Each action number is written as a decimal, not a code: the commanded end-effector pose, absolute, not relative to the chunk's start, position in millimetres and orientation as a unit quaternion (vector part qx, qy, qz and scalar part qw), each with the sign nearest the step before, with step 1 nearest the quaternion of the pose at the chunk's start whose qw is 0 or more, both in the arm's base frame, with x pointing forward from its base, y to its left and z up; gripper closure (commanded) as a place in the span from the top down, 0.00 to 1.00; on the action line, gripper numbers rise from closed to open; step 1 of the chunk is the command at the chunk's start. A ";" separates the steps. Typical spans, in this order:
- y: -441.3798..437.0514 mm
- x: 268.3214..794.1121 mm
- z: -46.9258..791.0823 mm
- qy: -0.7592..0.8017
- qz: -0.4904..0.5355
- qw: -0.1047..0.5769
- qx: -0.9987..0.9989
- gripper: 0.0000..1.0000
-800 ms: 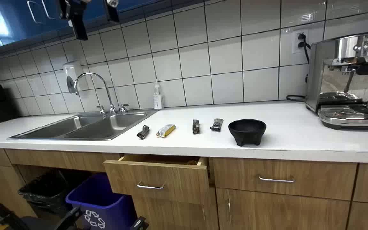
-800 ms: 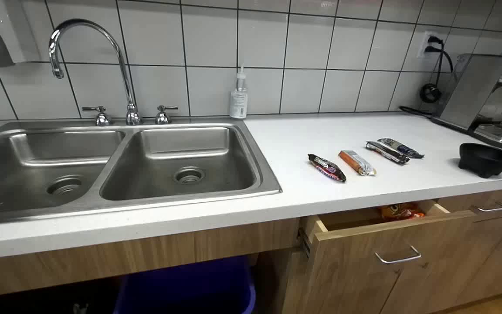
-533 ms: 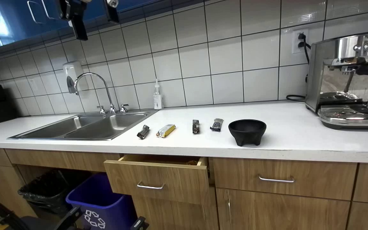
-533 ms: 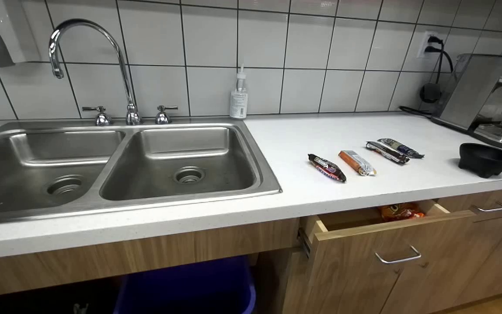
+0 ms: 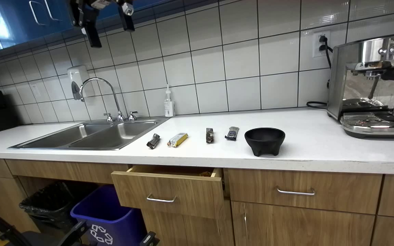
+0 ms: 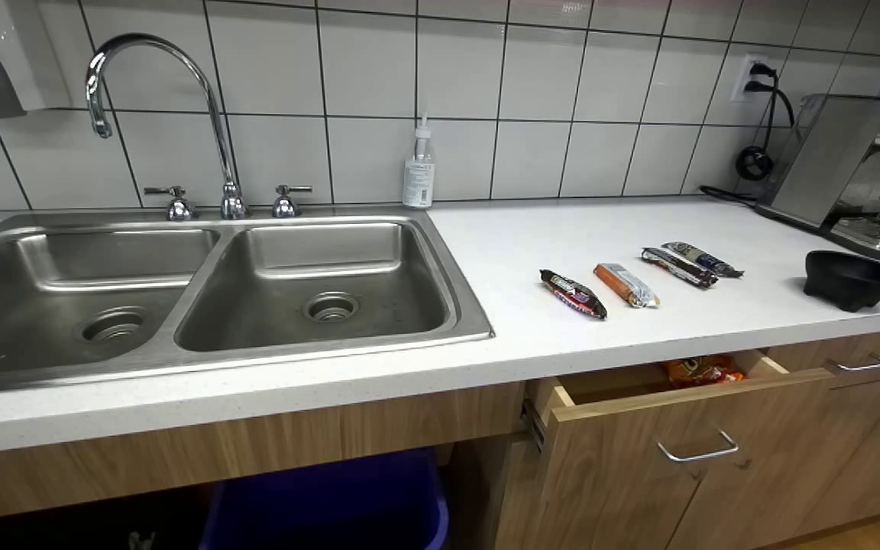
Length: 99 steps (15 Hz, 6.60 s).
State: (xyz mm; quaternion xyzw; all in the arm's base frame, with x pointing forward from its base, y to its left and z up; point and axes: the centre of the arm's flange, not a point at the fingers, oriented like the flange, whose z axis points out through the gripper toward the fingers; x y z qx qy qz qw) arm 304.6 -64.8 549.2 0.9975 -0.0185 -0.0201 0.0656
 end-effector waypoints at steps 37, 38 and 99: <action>-17.2 387.7 335.0 0.012 0.046 0.049 0.998 1.00; -15.6 390.4 330.1 0.011 0.048 0.050 0.997 1.00; 20.5 484.5 137.7 -0.025 -0.012 0.065 0.997 1.00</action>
